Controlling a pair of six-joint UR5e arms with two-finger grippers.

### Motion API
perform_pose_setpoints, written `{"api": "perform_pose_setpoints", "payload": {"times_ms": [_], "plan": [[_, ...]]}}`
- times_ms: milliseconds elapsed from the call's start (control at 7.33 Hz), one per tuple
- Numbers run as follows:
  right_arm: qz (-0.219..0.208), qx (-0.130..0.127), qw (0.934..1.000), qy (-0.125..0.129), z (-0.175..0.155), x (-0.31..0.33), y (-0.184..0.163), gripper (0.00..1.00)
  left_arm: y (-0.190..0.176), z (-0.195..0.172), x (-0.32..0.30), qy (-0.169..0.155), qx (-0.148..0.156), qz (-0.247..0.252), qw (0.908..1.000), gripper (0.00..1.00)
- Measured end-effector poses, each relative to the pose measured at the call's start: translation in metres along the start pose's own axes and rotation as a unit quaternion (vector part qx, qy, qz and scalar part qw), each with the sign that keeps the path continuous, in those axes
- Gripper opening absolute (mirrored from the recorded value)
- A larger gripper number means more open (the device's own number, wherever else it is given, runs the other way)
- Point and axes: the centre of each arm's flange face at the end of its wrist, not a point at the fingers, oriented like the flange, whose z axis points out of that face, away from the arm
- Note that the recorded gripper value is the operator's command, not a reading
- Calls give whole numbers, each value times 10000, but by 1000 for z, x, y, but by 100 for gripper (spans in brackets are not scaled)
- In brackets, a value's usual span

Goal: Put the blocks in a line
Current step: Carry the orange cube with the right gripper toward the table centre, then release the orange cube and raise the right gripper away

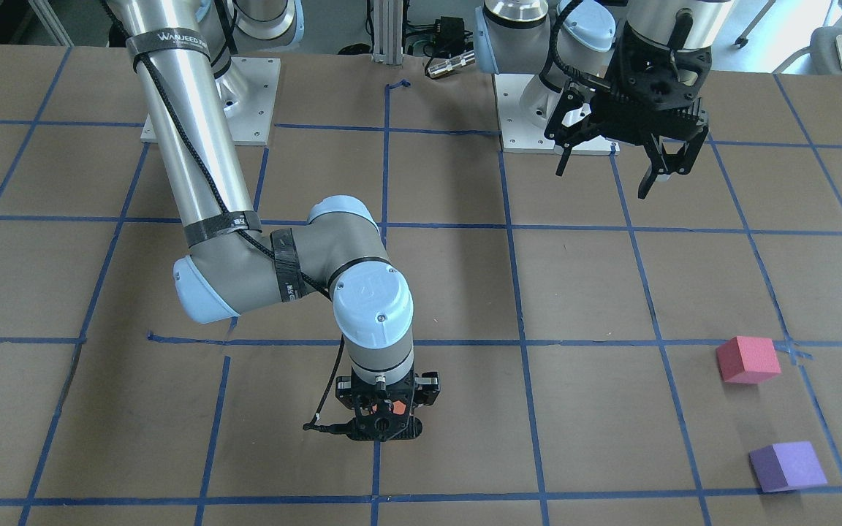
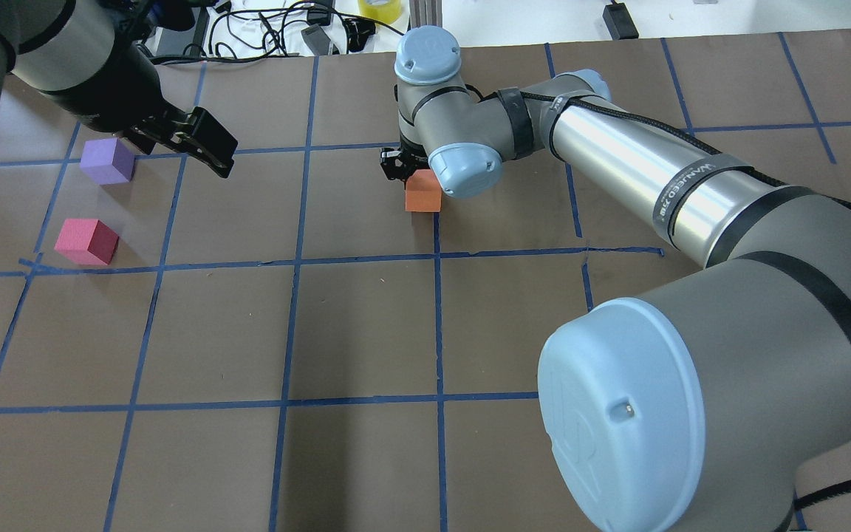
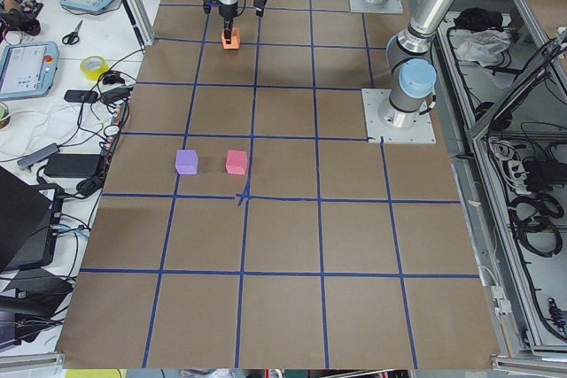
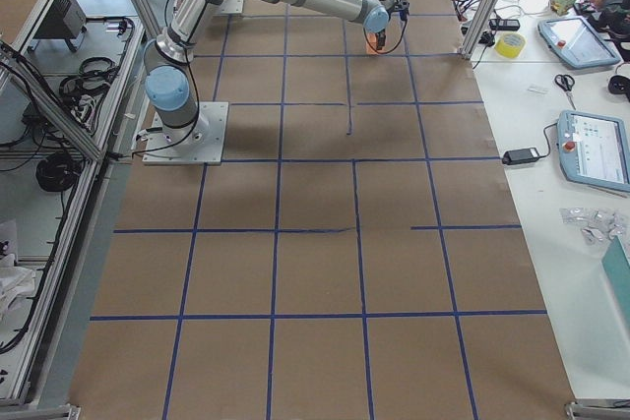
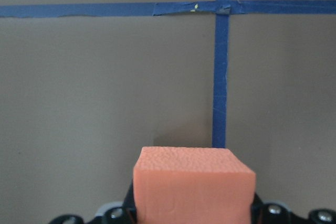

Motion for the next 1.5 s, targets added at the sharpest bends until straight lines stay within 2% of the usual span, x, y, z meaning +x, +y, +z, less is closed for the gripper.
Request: {"api": "perform_pose_setpoints", "payload": {"times_ms": [136, 273, 409, 818, 1091, 1364, 1500], "plan": [[-36, -22, 10000, -6, 4, -5, 3, 15, 0, 0, 0, -1, -4, -1, 10000, 100], [-58, -37, 10000, -10, 7, -8, 5, 37, 1, 0, 0, -4, -10, -2, 10000, 100], [-81, -44, 10000, -12, 8, -11, 6, 99, 1, 1, -1, -4, -35, -7, 10000, 100], [-123, -26, 9999, -33, 4, -24, 14, 100, 0, 5, -1, 27, -80, -14, 10000, 100], [-89, 79, 9999, -82, -18, -27, 14, 100, -1, 5, -2, 17, -20, -66, 10000, 100], [234, 241, 9994, -122, -74, 1, 2, 100, -2, 7, -2, 6, 54, -82, 10000, 100], [466, 224, 9986, -94, -110, 35, -6, 100, -1, 10, -2, 1, 41, -83, 10000, 100]]}}
